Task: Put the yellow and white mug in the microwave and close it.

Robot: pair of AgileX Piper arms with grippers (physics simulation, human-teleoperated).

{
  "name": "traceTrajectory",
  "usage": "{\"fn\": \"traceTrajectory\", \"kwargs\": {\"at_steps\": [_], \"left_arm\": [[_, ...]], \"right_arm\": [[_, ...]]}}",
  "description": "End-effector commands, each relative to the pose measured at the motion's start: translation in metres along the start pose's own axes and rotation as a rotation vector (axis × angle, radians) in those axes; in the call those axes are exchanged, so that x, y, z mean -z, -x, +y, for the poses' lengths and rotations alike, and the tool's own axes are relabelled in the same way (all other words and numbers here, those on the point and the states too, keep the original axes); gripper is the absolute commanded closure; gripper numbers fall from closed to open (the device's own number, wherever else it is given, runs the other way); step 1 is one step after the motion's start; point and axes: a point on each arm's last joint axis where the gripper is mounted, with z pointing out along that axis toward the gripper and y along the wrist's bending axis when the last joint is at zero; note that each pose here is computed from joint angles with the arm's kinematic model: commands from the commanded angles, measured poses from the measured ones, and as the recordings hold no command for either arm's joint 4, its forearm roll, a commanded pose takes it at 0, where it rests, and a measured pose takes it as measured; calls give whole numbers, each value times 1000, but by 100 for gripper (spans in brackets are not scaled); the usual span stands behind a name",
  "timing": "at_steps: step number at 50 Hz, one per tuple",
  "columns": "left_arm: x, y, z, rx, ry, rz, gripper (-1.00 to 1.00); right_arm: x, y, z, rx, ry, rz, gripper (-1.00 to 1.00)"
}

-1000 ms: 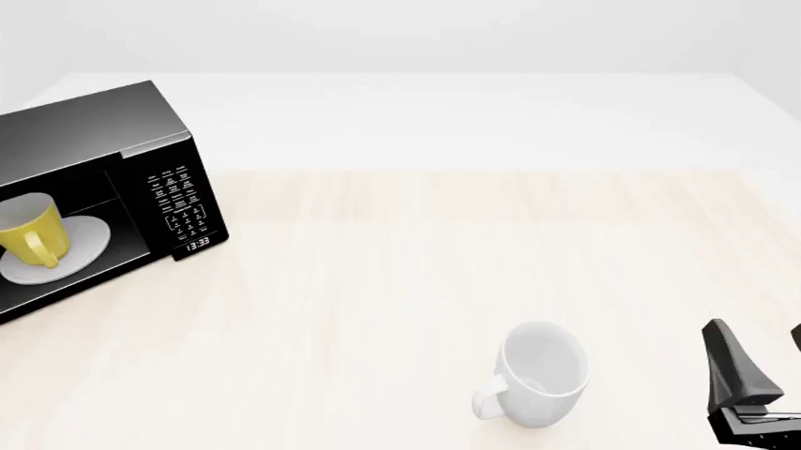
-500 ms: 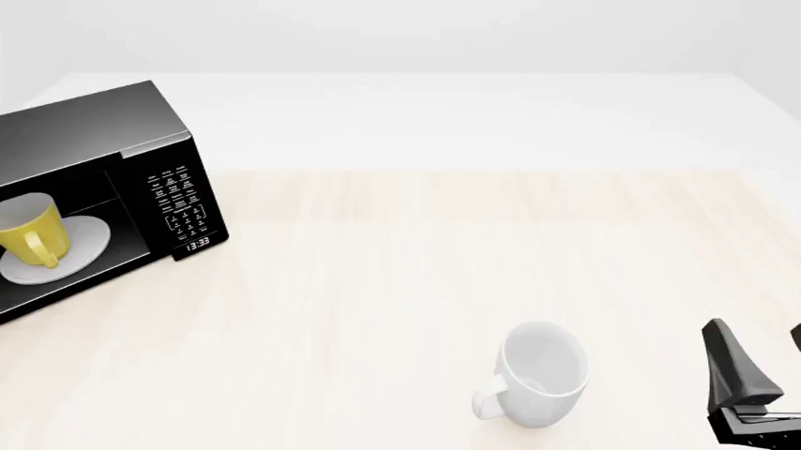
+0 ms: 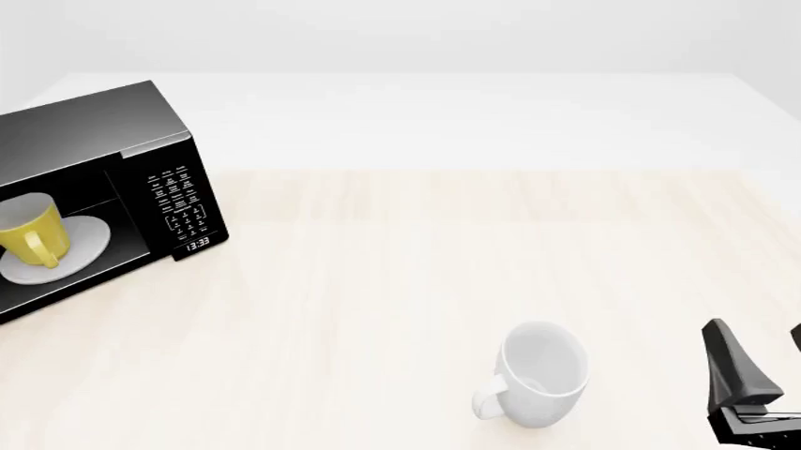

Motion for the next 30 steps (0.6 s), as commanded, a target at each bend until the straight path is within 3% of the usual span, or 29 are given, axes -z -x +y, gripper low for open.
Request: {"fn": "traceTrajectory", "kwargs": {"at_steps": [1, 30], "left_arm": [[-17, -12, -1, -18, -4, 44, -100], [-38, -33, -31, -140, -102, 86, -100]], "right_arm": [[0, 0, 0, 0, 0, 0, -100], [0, 0, 0, 0, 0, 0, -100]]}}
